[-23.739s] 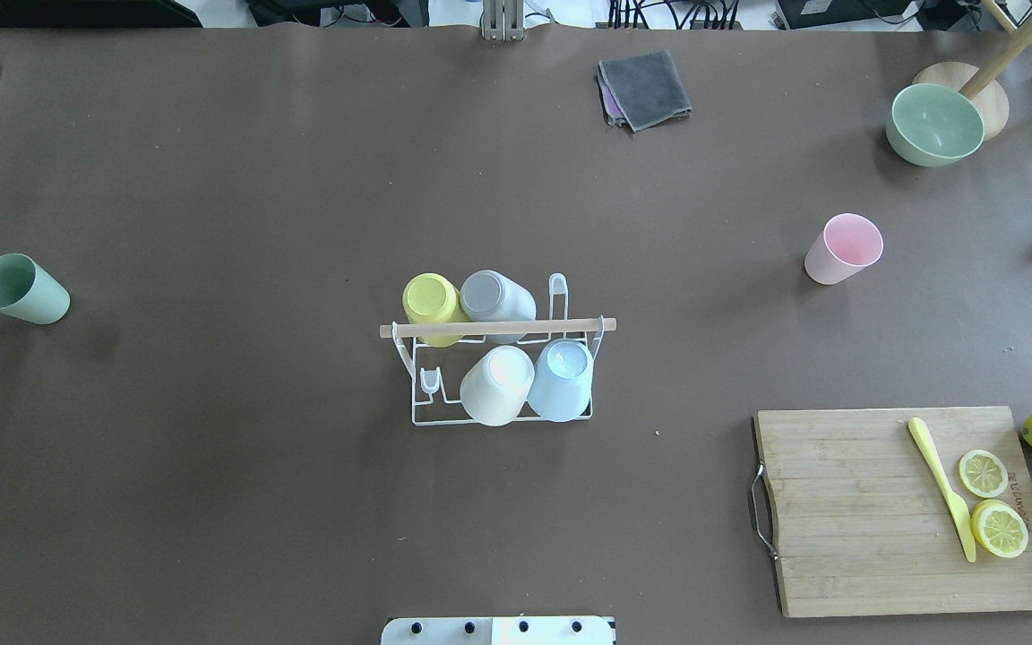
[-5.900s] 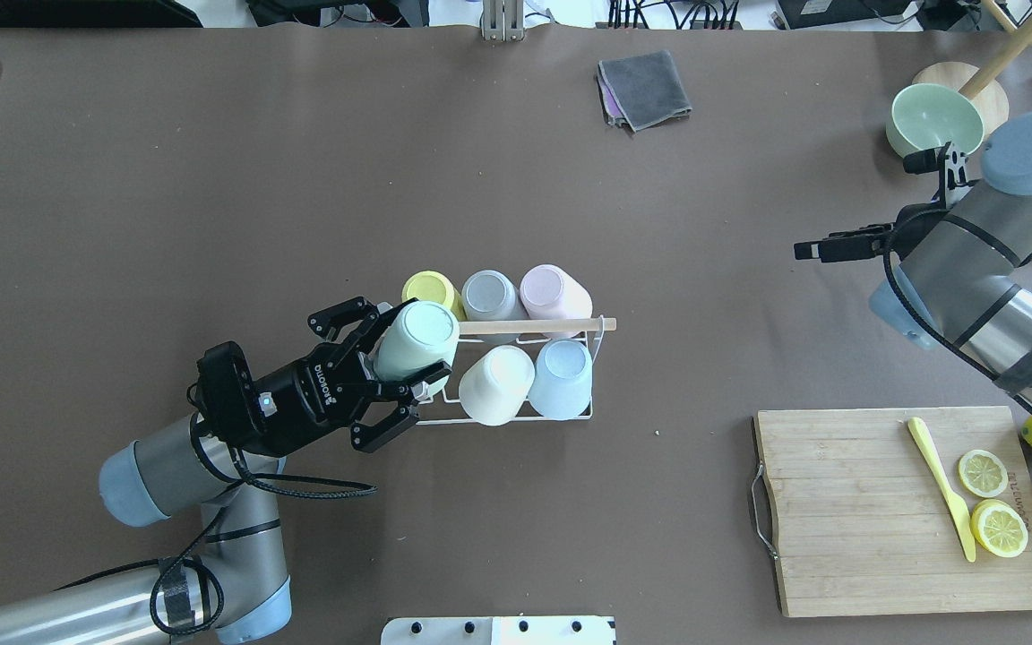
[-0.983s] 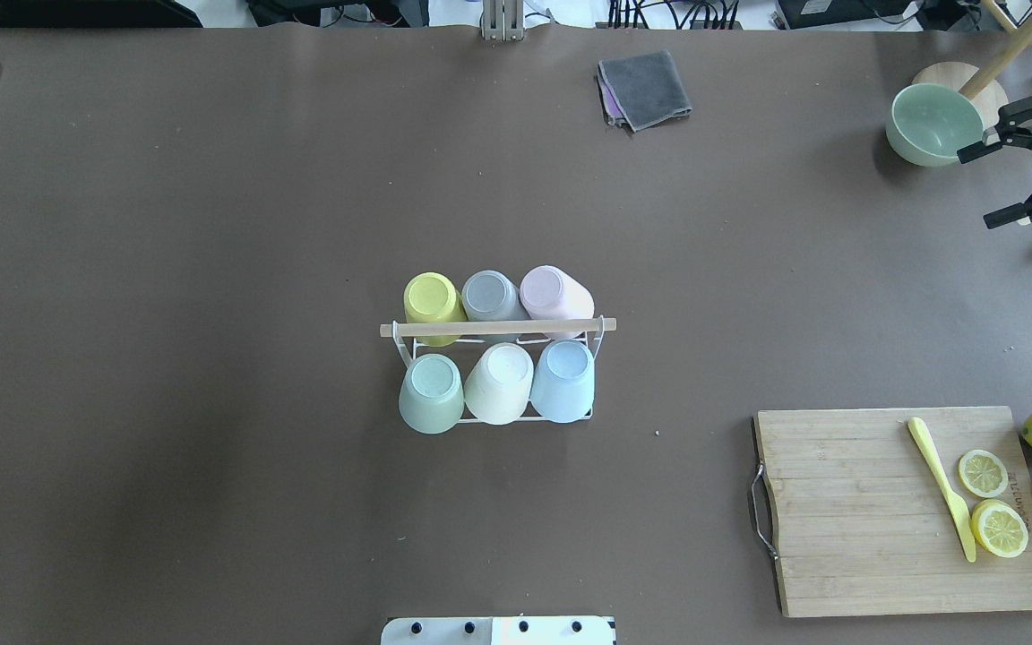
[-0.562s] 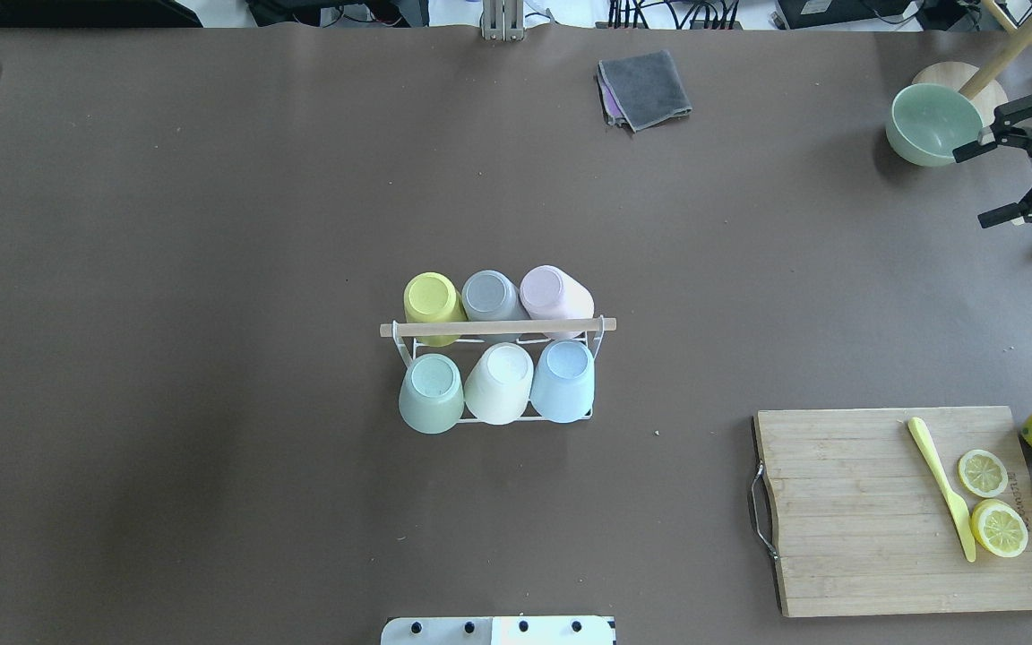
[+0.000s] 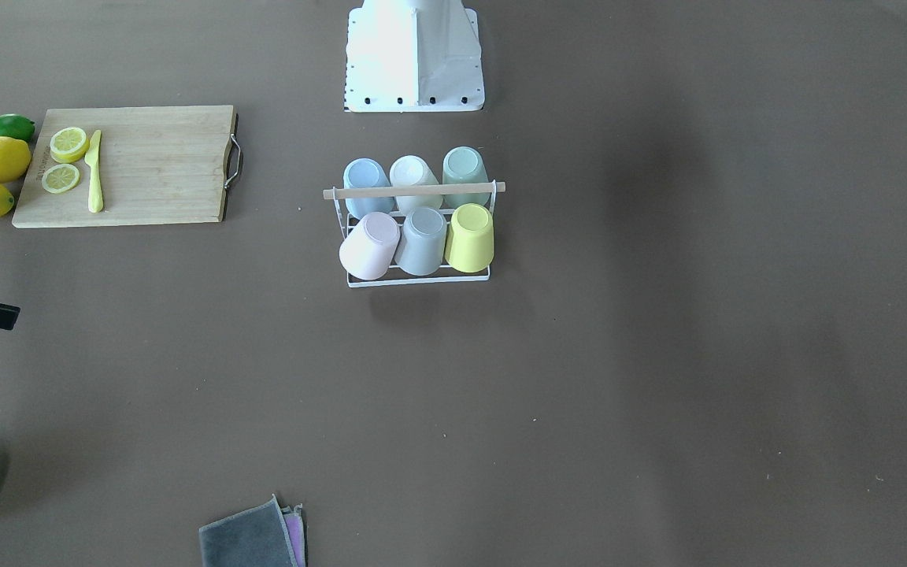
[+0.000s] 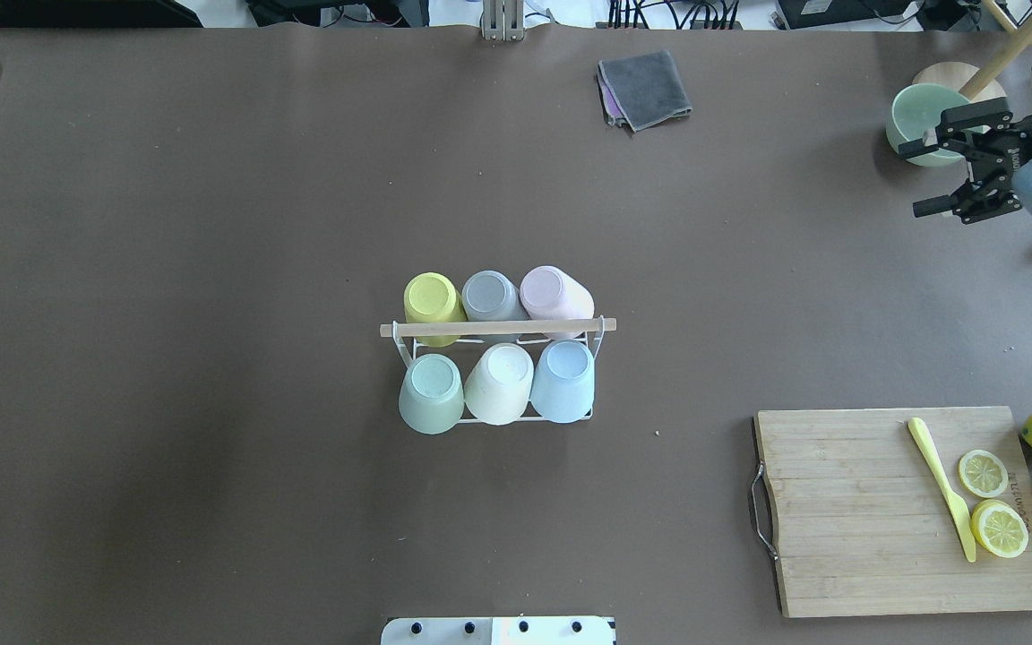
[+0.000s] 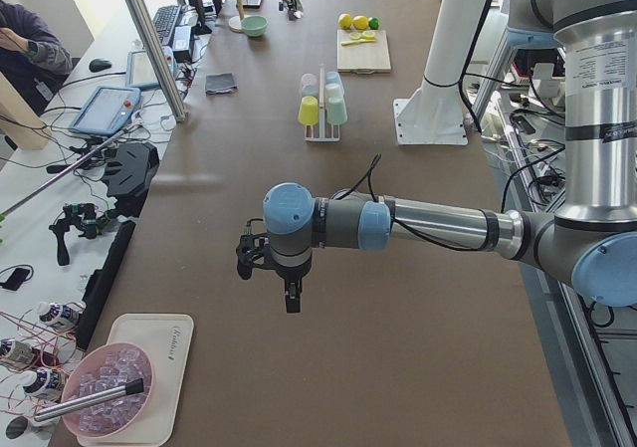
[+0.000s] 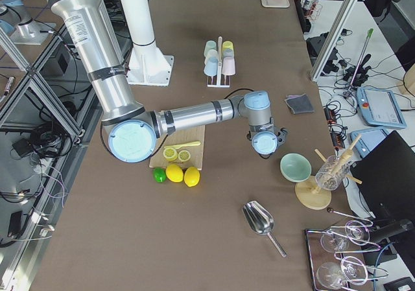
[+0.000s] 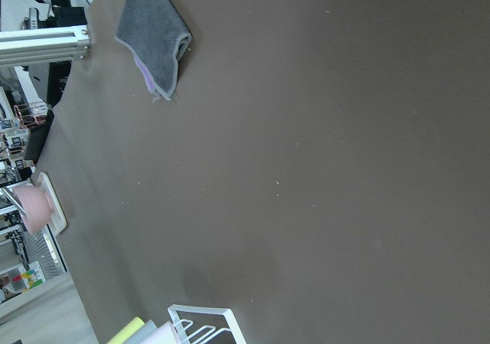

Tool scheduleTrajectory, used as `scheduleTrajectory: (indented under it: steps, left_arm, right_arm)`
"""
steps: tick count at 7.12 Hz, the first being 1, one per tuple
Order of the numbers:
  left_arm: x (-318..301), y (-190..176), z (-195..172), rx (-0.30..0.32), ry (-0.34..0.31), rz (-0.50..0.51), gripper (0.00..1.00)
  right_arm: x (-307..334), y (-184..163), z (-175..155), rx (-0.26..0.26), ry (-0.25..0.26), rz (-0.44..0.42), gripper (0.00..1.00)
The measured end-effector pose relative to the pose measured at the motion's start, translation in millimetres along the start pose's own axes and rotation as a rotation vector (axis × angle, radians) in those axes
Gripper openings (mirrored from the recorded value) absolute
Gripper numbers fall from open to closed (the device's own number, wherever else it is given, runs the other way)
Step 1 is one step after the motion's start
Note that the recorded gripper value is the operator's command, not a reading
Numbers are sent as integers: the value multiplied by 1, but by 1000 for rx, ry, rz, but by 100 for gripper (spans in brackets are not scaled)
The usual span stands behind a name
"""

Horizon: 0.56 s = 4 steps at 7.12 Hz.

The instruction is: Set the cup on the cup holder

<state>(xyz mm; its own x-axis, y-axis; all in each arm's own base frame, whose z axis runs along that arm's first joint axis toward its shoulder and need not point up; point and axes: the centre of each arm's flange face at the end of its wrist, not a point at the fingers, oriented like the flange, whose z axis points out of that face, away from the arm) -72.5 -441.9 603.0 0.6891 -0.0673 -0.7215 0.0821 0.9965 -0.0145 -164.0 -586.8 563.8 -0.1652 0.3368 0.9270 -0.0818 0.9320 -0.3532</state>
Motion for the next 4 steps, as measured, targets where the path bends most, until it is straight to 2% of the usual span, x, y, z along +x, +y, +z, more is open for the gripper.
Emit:
scheduleTrajectory:
  steps: [2, 4]
  left_arm:
    - [5, 1, 1, -7, 62, -4, 97]
    - [9, -1, 0, -12, 97, -8, 97]
  right_arm:
    - [6, -8, 31, 139, -87, -145, 100]
    - [4, -18, 33, 264, -111, -401, 100]
